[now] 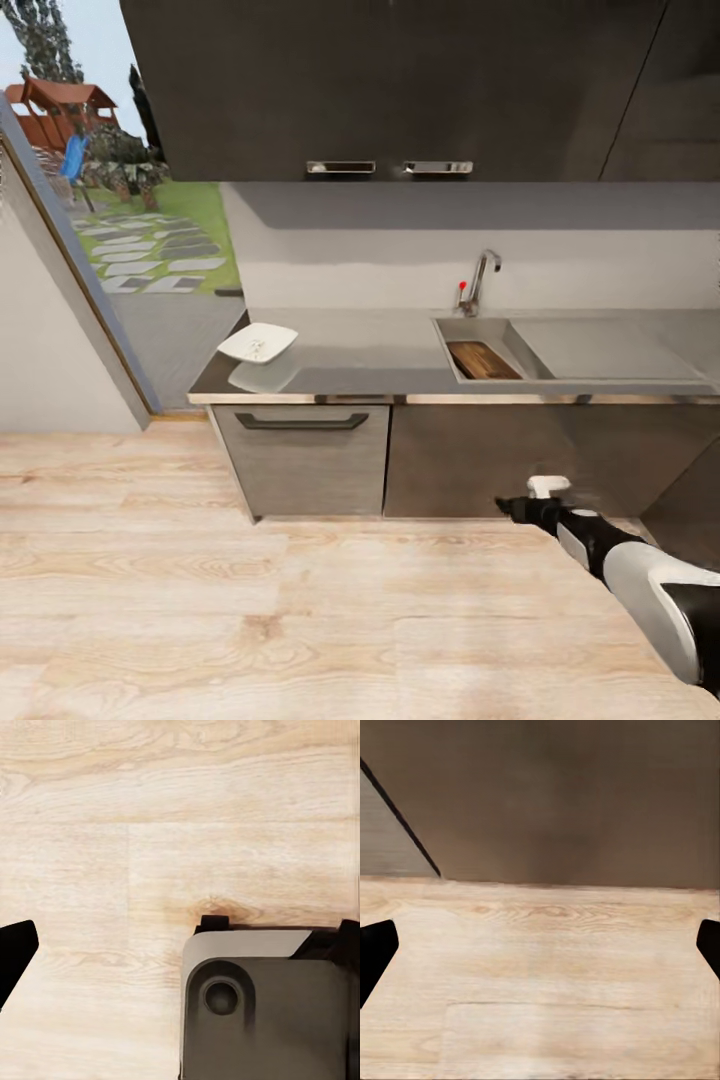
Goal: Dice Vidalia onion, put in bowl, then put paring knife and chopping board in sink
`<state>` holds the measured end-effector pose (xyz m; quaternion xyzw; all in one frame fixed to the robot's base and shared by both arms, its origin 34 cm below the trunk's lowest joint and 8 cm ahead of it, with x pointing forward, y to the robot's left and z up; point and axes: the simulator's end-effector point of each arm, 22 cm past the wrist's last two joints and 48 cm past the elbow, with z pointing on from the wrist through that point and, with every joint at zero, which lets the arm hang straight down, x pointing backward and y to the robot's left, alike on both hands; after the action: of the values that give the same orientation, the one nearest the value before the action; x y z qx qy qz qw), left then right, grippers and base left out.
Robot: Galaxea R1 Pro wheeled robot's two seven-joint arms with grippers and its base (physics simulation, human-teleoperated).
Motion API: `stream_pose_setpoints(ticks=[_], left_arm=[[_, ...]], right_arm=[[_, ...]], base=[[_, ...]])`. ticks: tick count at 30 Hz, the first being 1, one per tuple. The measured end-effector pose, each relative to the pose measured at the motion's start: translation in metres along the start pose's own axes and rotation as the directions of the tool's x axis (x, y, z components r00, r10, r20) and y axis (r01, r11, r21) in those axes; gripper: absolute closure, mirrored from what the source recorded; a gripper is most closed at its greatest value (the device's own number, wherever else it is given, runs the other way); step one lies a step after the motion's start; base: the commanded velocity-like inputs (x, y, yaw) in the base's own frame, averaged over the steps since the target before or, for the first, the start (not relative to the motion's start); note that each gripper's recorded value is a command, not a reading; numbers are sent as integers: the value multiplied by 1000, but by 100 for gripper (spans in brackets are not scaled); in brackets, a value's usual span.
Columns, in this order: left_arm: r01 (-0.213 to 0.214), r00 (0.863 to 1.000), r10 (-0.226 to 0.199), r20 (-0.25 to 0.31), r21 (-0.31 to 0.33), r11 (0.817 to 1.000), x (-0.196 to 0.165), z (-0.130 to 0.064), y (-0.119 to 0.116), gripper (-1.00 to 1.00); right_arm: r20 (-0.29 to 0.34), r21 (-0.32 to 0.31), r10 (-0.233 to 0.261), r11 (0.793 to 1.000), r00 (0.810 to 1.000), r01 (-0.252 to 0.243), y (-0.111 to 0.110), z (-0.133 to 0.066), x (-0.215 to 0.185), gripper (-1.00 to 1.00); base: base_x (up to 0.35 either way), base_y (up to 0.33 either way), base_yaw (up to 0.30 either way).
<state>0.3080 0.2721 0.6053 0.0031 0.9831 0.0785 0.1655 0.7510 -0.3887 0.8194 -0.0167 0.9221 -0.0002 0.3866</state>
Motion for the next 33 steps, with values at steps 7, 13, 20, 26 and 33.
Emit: stream_pose_setpoints(ticks=[7, 13, 20, 26, 33], left_arm=[[48, 981, -50, 189, 16, 999, -91, 5, -10, -100], [48, 974, -46, 221, -5, 999, -102, 5, 9, -100], [44, 974, -40, 221, -15, 999, -101, 4, 16, -100], [45, 974, -40, 225, -16, 999, -102, 3, 18, -100], [41, 976, -37, 213, -12, 999, -96, 2, 15, -100]], right_arm=[[-25, 48, -27, 998, 999, 29, 74, -46, 227, -100], [24, 60, 18, 998, 1000, -19, 116, -94, 299, -100], [51, 161, 65, 984, 997, -73, 96, -102, 299, -100], [61, 165, 68, 983, 996, -78, 94, -102, 294, -100], [71, 166, 68, 983, 995, -79, 93, -102, 289, -100]], base=[[0, 0, 55], [0, 0, 53], [0, 0, 5], [0, 0, 0], [0, 0, 0]])
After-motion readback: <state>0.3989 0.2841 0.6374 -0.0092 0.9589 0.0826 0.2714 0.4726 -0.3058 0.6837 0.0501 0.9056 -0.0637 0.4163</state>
